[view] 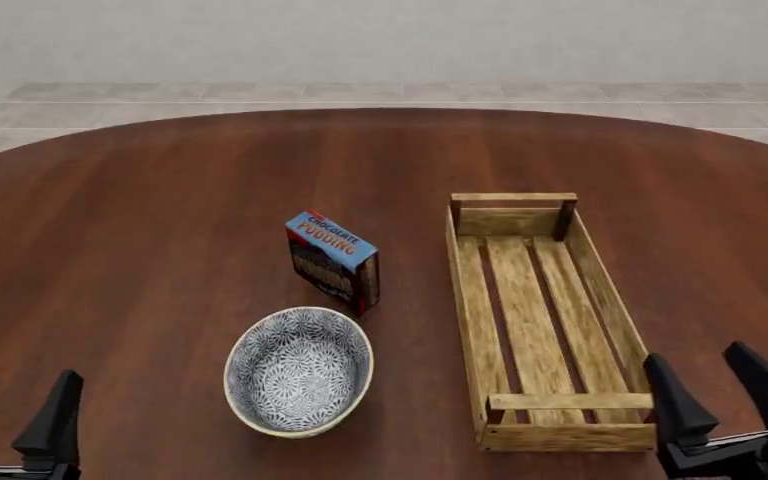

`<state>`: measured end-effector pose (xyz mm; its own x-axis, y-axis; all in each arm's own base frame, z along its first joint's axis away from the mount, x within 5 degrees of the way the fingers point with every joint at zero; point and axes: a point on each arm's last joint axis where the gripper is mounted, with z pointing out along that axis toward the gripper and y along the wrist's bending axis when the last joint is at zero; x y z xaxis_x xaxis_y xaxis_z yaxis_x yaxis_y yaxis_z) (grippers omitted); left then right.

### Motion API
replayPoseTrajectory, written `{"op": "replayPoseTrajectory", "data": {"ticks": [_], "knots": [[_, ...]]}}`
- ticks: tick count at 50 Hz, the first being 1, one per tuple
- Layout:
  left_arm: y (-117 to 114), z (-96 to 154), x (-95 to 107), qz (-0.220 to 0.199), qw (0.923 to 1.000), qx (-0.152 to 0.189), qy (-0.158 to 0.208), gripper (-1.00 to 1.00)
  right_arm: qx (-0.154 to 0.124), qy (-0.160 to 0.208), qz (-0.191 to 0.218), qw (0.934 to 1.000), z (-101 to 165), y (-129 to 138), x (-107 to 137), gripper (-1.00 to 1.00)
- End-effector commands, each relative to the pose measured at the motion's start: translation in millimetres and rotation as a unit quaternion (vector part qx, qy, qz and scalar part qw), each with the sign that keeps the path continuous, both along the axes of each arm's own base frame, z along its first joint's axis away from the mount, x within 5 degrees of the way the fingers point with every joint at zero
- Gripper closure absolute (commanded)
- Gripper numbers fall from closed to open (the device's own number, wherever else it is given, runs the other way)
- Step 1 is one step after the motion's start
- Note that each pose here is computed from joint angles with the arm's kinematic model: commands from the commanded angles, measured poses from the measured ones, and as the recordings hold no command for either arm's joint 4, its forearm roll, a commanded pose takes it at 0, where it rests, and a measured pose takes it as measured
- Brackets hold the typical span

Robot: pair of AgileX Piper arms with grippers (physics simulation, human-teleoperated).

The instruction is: Pick up the bowl on the left and put it in the tray.

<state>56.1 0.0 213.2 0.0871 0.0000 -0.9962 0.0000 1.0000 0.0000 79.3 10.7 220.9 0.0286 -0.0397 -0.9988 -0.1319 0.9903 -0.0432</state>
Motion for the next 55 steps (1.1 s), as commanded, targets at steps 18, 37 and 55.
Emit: {"op": "replayPoseTrajectory", "data": {"ticks": [18,37,55], "knots": [[0.0,0.0,0.0,0.000,1.0000,0.000,0.000,-1.00,-0.014,0.036,0.089,0.9953,32.9,19.6,14.9,-1.00],[0.0,0.0,0.0,0.000,1.0000,0.000,0.000,-1.00,-0.038,0.043,0.127,0.9903,45.1,29.1,18.2,-1.00],[0.0,0.0,0.0,0.000,1.0000,0.000,0.000,-1.00,-0.022,0.070,0.184,0.9801,55.4,46.7,24.3,-1.00]]}}
